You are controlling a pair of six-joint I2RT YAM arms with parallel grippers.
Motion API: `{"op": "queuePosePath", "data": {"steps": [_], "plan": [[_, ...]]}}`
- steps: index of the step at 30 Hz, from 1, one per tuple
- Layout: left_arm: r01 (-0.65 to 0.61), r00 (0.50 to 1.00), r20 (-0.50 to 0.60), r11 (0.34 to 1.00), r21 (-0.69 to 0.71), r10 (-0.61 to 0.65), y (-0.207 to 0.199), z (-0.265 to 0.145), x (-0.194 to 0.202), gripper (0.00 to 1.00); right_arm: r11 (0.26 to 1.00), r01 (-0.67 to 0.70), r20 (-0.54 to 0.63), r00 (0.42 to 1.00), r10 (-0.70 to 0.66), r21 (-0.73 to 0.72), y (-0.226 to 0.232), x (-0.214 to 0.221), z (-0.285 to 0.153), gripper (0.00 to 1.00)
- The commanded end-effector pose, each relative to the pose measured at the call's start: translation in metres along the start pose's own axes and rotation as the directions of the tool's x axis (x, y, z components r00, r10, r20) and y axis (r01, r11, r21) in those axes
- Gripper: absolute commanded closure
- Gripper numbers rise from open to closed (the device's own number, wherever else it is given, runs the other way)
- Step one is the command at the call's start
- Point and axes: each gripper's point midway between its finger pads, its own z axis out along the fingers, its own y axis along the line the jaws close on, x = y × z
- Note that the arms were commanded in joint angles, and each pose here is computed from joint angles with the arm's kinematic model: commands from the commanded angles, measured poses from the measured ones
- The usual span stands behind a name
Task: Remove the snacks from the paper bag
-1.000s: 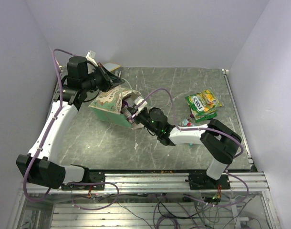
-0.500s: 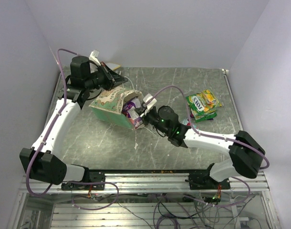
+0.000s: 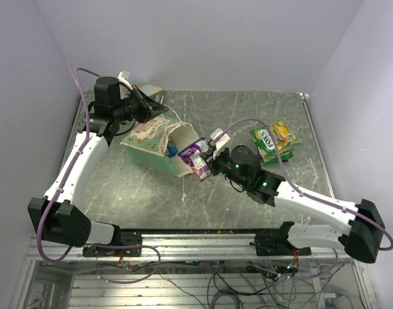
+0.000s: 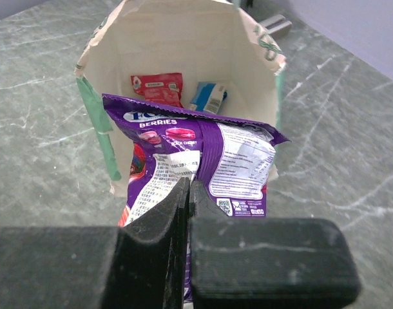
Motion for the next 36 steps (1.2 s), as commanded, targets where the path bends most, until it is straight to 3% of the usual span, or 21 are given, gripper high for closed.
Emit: {"op": "queuePosePath", "data": {"steps": [1, 8, 14, 19, 25, 29, 36], "plan": [[-0.036, 0.998, 0.053, 0.998, -0.043, 0.038, 0.002, -0.006, -0.017, 0.93, 0.994, -0.054, -0.071, 0.996, 0.061, 0.100, -0.019, 0.006, -0.033, 1.00], [-0.040, 0.993, 0.101, 0.985, -0.168, 0.057, 0.024, -0.019, -0.030, 0.93, 0.922, -0.110, -0.185, 0.964, 0.190, 0.370, -0.061, 0.029, -0.080, 1.00], [-0.011, 0.995, 0.098, 0.990, -0.143, 0.026, 0.024, -0.018, -0.029, 0.93, 0.766, -0.085, -0.243, 0.921, 0.304, 0.637, -0.100, 0.058, -0.113, 1.00], [-0.004, 0.996, 0.089, 0.992, -0.126, 0.015, 0.023, -0.019, -0.025, 0.93, 0.600, -0.078, -0.207, 0.896, 0.392, 0.796, -0.138, 0.076, -0.133, 1.00], [-0.019, 0.995, 0.091, 0.992, -0.127, 0.031, 0.017, -0.024, -0.025, 0.93, 0.508, -0.089, -0.176, 0.875, 0.451, 0.857, -0.169, 0.101, -0.133, 1.00], [-0.028, 0.995, 0.090, 0.993, -0.115, 0.039, 0.013, -0.027, -0.025, 0.93, 0.521, -0.125, -0.176, 0.854, 0.490, 0.845, -0.168, 0.117, -0.123, 1.00], [-0.023, 0.996, 0.080, 0.995, -0.095, 0.031, 0.010, -0.029, -0.021, 0.93, 0.473, -0.167, -0.153, 0.810, 0.567, 0.865, -0.164, 0.154, -0.115, 1.00]]}}
